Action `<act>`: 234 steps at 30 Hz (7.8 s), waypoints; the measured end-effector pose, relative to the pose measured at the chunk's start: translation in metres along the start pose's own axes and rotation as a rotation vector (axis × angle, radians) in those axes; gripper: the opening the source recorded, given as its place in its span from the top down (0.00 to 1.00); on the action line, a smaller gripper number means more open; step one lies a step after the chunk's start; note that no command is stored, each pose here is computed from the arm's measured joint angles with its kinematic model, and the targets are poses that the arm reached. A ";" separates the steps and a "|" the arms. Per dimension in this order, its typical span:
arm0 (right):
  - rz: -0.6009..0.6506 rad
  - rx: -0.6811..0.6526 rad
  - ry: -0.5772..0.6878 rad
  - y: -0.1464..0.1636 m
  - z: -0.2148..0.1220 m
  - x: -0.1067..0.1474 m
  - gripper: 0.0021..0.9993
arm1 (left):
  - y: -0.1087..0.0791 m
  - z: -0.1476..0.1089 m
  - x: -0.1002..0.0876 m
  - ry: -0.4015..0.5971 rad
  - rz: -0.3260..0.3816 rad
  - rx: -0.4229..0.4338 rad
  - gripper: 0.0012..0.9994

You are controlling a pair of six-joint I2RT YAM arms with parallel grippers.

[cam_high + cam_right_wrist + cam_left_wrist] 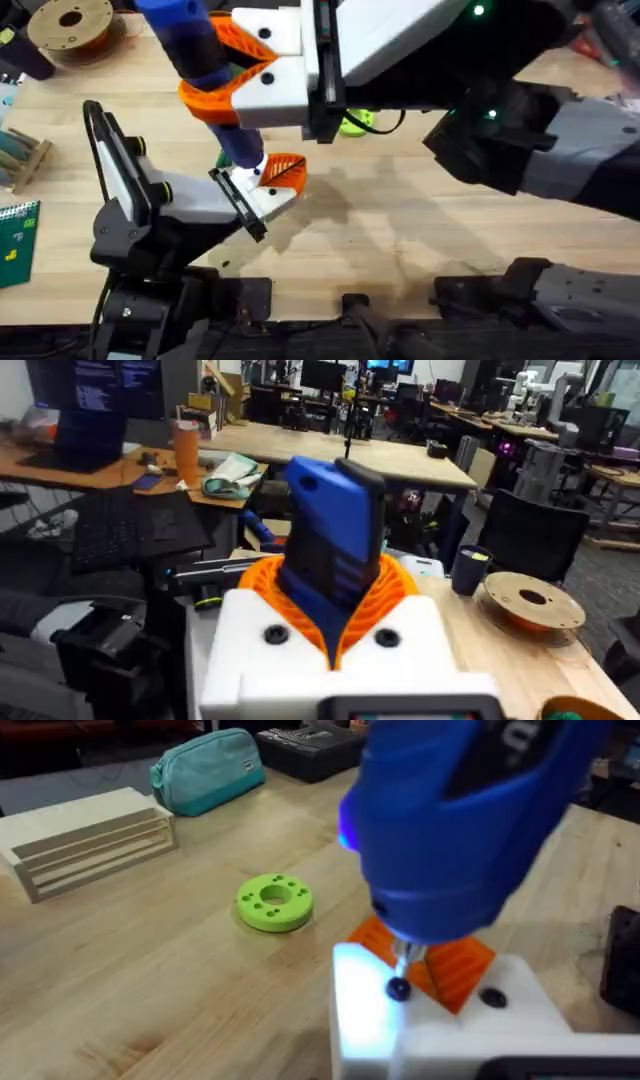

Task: Pick up the gripper from the table and insert it into the empty holder that is missing its gripper. Then pick up a screw, insert it into the mounting hole, and use the screwdriver to tighten it. Finally, clean up the table by picking up the vegetable and placing it into the bucket.

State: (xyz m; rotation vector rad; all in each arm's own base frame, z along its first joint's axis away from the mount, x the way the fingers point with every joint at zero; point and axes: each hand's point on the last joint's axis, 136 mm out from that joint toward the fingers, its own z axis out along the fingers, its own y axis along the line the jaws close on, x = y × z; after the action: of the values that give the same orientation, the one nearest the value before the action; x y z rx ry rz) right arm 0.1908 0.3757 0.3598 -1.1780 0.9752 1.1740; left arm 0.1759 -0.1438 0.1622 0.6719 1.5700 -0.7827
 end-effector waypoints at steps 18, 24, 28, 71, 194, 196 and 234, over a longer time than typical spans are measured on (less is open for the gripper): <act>0.010 0.007 0.010 -0.004 0.002 0.008 0.97 | 0.000 0.000 0.000 0.000 0.000 0.000 1.00; 0.013 0.007 0.013 -0.003 0.002 0.009 0.97 | 0.000 0.000 0.000 0.000 0.000 0.000 1.00; 0.013 0.007 0.009 -0.003 0.002 0.007 0.97 | 0.000 0.000 0.000 0.000 0.000 0.000 1.00; 0.044 0.011 -0.005 -0.005 0.001 0.004 0.97 | 0.000 0.000 0.000 0.000 0.000 0.000 1.00; 0.076 0.008 -0.008 -0.005 0.000 0.004 0.97 | 0.000 0.000 0.000 -0.001 -0.001 0.001 1.00; 0.076 0.004 -0.009 -0.004 0.001 0.003 0.97 | 0.000 0.000 0.000 -0.001 -0.001 0.001 1.00; 0.071 0.033 -0.003 -0.009 0.001 0.005 0.97 | 0.000 0.000 0.000 -0.001 -0.001 0.001 1.00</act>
State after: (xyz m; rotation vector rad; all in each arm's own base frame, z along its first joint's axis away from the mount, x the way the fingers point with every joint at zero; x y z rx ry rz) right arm 0.2006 0.3771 0.3564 -1.1232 1.0372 1.2112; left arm 0.1757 -0.1440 0.1623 0.6719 1.5691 -0.7843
